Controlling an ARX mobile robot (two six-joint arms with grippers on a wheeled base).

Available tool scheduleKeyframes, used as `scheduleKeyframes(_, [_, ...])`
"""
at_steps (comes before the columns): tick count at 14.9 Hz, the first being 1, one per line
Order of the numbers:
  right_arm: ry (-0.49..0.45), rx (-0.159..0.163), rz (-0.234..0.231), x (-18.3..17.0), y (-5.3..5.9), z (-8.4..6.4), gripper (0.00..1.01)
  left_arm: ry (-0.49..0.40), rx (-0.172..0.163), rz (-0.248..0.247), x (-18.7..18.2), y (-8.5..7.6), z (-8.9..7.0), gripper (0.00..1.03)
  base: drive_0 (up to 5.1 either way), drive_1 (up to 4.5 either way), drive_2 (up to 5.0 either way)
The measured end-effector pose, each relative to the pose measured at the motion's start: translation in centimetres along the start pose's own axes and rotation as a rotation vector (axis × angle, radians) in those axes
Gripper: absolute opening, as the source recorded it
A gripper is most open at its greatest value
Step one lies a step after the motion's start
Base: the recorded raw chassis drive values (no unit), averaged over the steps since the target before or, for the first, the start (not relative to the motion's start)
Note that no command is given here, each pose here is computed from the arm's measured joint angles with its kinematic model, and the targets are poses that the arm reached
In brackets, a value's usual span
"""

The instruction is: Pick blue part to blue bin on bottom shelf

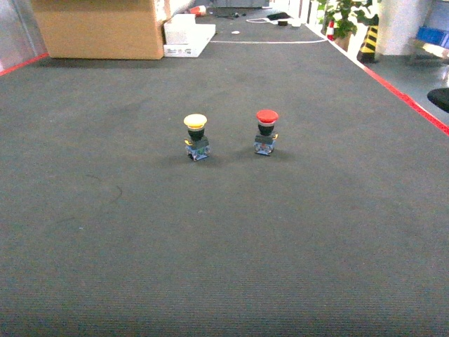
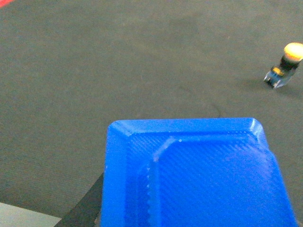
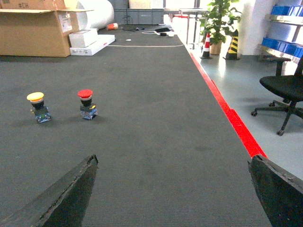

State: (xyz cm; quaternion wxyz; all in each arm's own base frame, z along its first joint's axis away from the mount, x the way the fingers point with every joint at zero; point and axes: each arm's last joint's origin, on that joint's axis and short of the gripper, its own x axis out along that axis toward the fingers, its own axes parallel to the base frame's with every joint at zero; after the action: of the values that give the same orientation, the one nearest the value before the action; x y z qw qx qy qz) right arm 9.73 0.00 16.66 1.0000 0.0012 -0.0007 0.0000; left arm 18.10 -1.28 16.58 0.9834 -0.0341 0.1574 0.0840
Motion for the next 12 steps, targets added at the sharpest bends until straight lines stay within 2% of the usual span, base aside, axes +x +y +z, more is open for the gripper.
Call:
scheduleKeyframes(2, [0.0,0.0,0.0,0.0,0.0,0.0,0.98,-0.095,-0.022,-0.016,-3.8,0.0,1.5,0.44,0.0,0.0,0.0])
scheduleKeyframes(4, [0.0,0.0,0.0,0.0,0.0,0.0,0.98,-0.137,-0.034,-0.015,-6.7,0.5,1.6,0.44,0.0,0.0,0.0])
scheduleKeyframes(6, [0.0,0.0,0.0,0.0,0.0,0.0,0.98,-0.172,-0.045,0.007,-8.9,1.2,1.8,0.44,0.0,0.0,0.0])
scheduleKeyframes(12, [0.0,0.0,0.0,0.0,0.0,0.0,0.98,-0.181,-0.047,-0.002,-9.3,1.3,2.0,0.44,0.0,0.0,0.0])
